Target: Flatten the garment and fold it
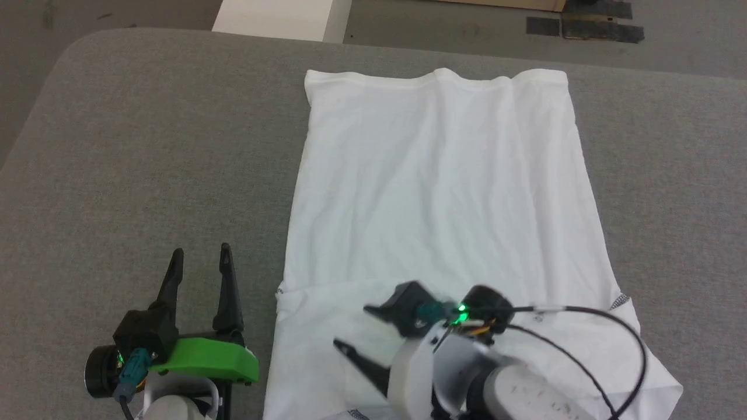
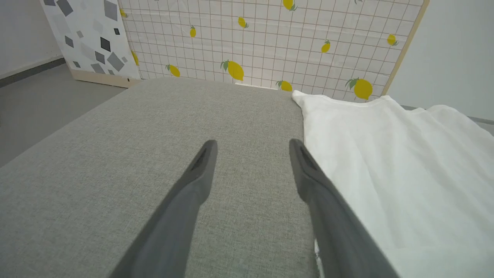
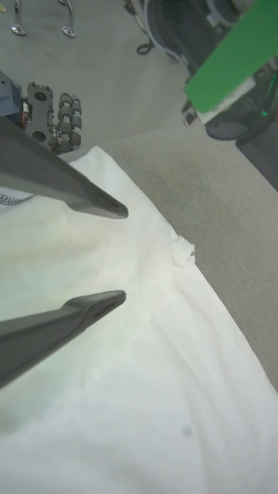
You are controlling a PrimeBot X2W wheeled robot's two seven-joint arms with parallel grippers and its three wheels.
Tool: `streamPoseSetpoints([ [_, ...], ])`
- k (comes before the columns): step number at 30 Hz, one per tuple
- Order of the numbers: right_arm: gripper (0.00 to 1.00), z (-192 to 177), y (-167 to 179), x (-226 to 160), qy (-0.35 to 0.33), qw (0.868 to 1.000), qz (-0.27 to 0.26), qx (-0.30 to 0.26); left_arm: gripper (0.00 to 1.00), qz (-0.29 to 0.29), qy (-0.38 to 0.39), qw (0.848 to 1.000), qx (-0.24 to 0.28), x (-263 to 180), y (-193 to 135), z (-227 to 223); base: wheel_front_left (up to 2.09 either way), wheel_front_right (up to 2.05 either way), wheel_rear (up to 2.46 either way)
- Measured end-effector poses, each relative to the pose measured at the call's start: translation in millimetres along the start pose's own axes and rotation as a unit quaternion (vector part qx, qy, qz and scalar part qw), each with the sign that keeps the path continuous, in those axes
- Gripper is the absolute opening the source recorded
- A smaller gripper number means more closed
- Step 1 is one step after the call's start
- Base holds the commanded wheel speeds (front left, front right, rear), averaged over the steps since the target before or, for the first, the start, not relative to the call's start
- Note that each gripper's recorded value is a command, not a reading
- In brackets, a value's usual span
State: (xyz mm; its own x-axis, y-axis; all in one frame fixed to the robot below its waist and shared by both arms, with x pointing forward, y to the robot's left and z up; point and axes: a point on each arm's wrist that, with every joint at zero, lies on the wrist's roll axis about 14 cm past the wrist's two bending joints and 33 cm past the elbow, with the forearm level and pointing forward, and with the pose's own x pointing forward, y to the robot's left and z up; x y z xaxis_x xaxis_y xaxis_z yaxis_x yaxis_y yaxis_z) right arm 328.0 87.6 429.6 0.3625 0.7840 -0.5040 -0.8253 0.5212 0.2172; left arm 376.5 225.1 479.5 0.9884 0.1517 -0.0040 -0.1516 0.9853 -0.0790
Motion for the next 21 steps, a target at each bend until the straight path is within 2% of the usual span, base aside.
streamPoseSetpoints([
  [3,1.0,46.3,-34.2,-20.2,-0.112,0.992,-0.056,0.027,1.0,-0.012,-0.004,1.0,0.001,3.5,-6.8,1.5,0.0,0.0,0.0],
  [6,1.0,76.1,-76.9,-57.3,-0.206,0.968,-0.136,0.036,1.0,-0.03,-0.008,0.999,0.009,9.3,-14.2,3.1,0.0,0.0,0.0],
  [8,1.0,84.0,-104.0,-88.8,-0.255,0.946,-0.197,0.037,1.0,-0.049,-0.016,0.999,0.017,18.2,-20.4,8.1,0.0,0.0,0.0],
  [12,1.0,76.7,-146.6,-147.7,-0.305,0.901,-0.306,0.037,1.0,-0.089,-0.034,0.995,0.03,48.8,-36.1,26.1,0.0,0.0,0.0],
  [15,1.0,58.2,-173.1,-185.1,-0.311,0.872,-0.377,0.039,1.0,-0.122,-0.036,0.991,0.053,78.1,-48.7,40.0,0.0,0.0,0.0],
  [18,1.0,39.3,-193.5,-213.5,-0.322,0.845,-0.423,0.062,1.0,-0.157,-0.018,0.983,0.095,110.0,-62.6,46.2,0.0,0.0,0.0],
  [21,1.0,19.2,-210.3,-228.4,-0.319,0.828,-0.454,0.083,1.0,-0.176,0.016,0.977,0.12,143.9,-72.7,43.5,0.0,0.0,0.0],
])
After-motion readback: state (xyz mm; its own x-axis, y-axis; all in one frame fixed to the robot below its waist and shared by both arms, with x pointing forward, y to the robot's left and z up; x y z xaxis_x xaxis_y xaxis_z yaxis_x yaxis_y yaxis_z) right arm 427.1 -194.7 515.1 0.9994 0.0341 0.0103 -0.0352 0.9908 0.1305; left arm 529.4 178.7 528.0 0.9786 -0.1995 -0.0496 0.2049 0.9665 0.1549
